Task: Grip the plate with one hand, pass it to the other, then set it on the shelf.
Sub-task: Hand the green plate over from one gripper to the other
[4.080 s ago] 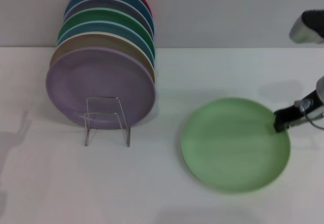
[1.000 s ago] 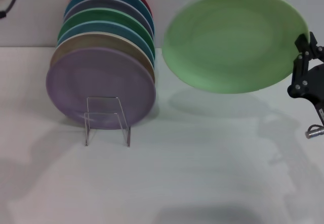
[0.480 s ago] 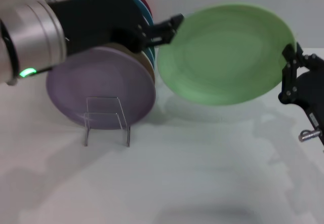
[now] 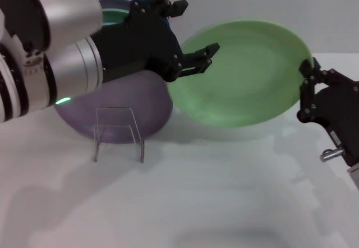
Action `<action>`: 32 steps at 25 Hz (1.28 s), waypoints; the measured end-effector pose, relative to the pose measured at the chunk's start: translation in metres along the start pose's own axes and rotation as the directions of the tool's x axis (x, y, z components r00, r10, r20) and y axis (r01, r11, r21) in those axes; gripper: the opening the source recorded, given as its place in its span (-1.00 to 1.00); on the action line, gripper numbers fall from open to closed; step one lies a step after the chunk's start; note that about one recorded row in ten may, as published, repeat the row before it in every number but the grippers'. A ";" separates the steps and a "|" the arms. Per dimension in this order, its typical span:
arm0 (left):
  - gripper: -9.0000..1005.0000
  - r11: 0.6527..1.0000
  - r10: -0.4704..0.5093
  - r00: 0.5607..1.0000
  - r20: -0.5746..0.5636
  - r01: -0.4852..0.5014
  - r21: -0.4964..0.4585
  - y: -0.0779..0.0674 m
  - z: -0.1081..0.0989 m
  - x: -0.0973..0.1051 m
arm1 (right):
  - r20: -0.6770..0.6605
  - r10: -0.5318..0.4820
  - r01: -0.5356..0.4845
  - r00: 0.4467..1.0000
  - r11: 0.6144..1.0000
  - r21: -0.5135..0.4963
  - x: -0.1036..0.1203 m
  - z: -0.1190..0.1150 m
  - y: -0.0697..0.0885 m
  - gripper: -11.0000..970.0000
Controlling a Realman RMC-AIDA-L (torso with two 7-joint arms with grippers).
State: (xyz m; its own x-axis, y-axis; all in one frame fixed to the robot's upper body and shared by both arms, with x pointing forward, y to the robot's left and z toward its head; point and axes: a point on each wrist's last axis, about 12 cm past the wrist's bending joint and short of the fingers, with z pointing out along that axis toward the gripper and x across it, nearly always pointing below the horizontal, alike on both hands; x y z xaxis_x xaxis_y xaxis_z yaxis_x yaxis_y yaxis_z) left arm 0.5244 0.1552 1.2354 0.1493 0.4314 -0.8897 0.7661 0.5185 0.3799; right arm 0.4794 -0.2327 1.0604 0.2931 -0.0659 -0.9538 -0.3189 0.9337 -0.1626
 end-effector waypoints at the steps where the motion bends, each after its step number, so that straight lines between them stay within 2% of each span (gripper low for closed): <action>1: 0.46 1.000 0.005 1.000 -0.001 -0.005 0.001 -0.001 0.002 0.001 | -0.001 -0.002 0.002 1.000 1.000 -0.008 0.001 0.001 0.001 -0.94; 12: 0.44 1.000 0.017 0.999 -0.032 -0.017 -0.001 0.000 0.007 0.014 | -0.005 0.014 -0.015 1.000 0.997 -0.069 0.005 0.012 0.012 -0.94; 32: 0.41 0.999 0.029 0.998 -0.057 -0.030 -0.022 0.004 0.004 0.020 | 0.003 0.027 -0.026 1.000 0.996 -0.081 0.004 0.014 0.014 -0.89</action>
State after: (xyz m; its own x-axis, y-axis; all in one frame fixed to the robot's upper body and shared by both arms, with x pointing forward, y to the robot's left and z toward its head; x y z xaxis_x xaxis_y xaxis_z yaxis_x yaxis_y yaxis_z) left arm 0.5329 0.1628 1.2184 0.1351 0.4879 -0.8624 0.7474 0.5213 0.4120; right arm 0.4882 -0.2149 1.0580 0.2870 -0.0401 -0.9571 -0.3981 0.9038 -0.1572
